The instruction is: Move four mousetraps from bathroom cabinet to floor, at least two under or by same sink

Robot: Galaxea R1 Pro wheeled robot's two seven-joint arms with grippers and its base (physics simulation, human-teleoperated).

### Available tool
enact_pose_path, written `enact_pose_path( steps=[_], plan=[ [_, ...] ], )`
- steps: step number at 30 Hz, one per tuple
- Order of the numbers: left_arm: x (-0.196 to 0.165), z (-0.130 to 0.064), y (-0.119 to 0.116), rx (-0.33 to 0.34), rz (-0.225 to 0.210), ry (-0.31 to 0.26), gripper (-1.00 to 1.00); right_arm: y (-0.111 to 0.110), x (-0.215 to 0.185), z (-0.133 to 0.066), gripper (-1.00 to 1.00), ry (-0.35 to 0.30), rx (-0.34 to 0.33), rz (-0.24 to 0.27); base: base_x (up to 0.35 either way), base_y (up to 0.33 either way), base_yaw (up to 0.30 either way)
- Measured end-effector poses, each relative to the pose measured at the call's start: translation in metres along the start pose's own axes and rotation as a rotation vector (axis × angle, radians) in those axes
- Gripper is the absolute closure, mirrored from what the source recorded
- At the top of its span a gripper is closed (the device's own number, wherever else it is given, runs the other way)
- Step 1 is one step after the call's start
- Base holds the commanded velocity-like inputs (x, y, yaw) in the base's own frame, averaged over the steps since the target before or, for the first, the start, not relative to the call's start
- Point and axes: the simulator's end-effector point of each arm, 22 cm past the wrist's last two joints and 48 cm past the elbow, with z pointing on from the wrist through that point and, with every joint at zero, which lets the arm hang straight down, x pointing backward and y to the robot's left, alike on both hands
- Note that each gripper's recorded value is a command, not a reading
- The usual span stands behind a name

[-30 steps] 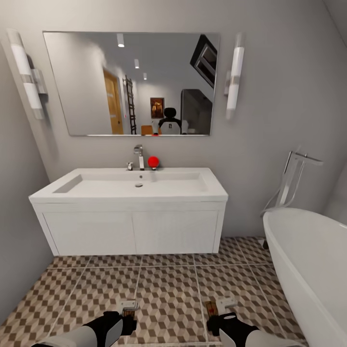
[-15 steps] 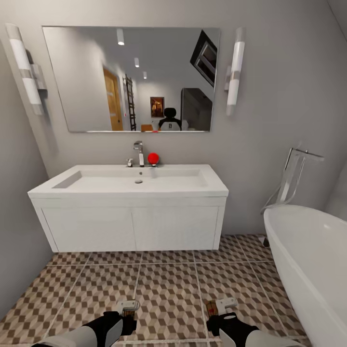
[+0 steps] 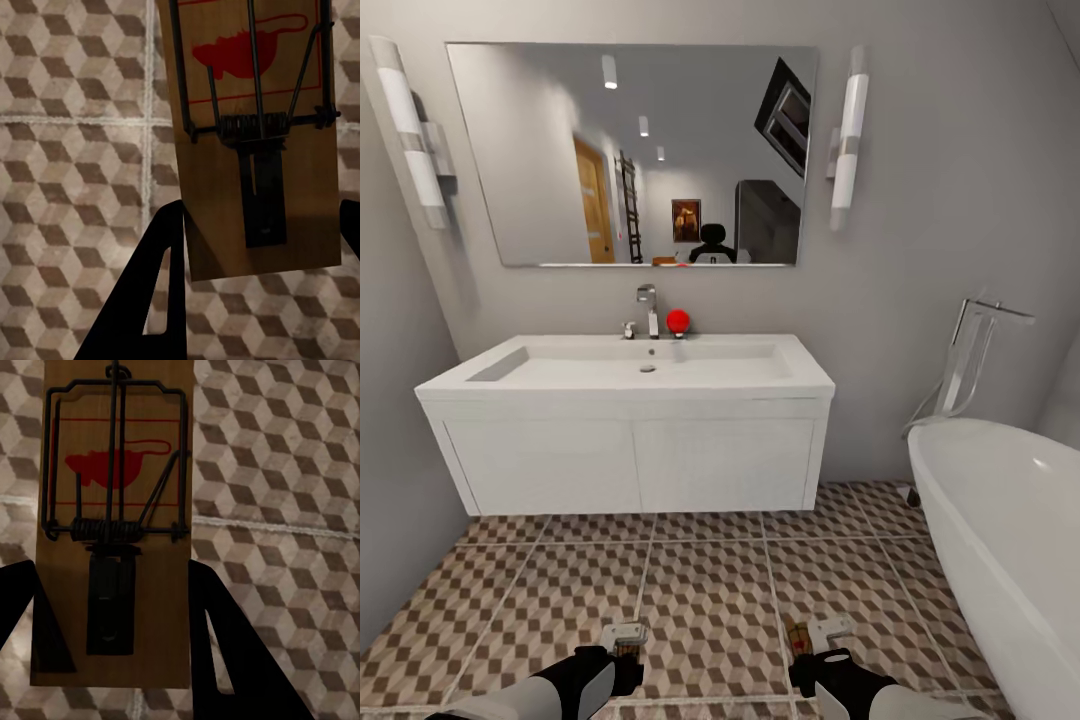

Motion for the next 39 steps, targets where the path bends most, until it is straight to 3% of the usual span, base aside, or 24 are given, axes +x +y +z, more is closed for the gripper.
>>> enact_pose_path(
  steps=[39],
  plan=[
    [0.047, 0.07, 0.01, -0.016, -0.005, -0.009, 1.0, 0.01, 0.056, 0.063, 1.0, -0.009, 0.003, 0.002, 0.0, 0.0, 0.0]
  ],
)
